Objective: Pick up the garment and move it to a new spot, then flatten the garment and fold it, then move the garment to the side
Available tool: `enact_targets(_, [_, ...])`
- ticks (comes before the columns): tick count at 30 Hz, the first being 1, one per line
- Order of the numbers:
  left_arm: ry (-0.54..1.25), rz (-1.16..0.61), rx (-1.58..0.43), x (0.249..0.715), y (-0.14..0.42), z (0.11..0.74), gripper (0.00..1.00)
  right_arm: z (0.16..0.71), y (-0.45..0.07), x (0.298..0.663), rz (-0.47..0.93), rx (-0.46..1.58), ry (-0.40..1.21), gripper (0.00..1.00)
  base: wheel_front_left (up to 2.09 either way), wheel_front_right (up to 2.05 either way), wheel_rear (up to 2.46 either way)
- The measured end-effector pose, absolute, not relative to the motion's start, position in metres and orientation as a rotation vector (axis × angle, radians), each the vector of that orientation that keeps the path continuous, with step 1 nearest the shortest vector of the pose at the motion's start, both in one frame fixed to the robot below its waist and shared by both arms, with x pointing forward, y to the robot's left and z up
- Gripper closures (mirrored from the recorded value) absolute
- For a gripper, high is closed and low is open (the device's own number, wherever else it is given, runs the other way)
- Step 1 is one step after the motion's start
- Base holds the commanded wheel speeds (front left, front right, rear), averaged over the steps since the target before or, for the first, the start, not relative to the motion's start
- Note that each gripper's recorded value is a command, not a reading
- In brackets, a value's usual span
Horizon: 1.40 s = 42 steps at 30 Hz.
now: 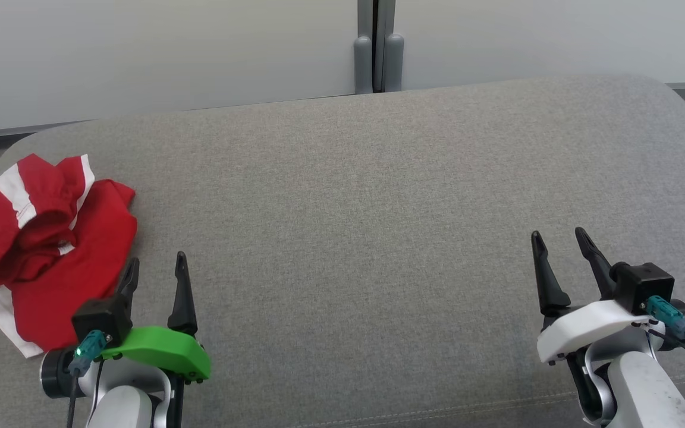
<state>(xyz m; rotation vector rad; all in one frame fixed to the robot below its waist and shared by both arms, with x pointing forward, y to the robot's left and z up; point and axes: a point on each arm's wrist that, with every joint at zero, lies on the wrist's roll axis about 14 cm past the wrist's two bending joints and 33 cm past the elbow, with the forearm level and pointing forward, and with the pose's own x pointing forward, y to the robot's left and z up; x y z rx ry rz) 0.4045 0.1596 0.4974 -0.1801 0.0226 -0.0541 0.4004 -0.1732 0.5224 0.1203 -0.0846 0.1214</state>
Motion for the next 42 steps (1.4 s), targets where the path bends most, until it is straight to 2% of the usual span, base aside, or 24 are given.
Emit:
enact_targets(19, [0.014, -0.078, -0.072, 0.396, 0.152, 0.495, 0.00, 0.517, -0.170, 0.395, 0.139, 0.002, -0.086, 0.00, 0.00, 0.00, 0.00])
enact_targets(42, [0.020, -0.082, -0.054, 0.391, 0.151, 0.491, 0.00, 0.521, -0.173, 0.395, 0.115, 0.051, -0.110, 0.00, 0.00, 0.00, 0.00])
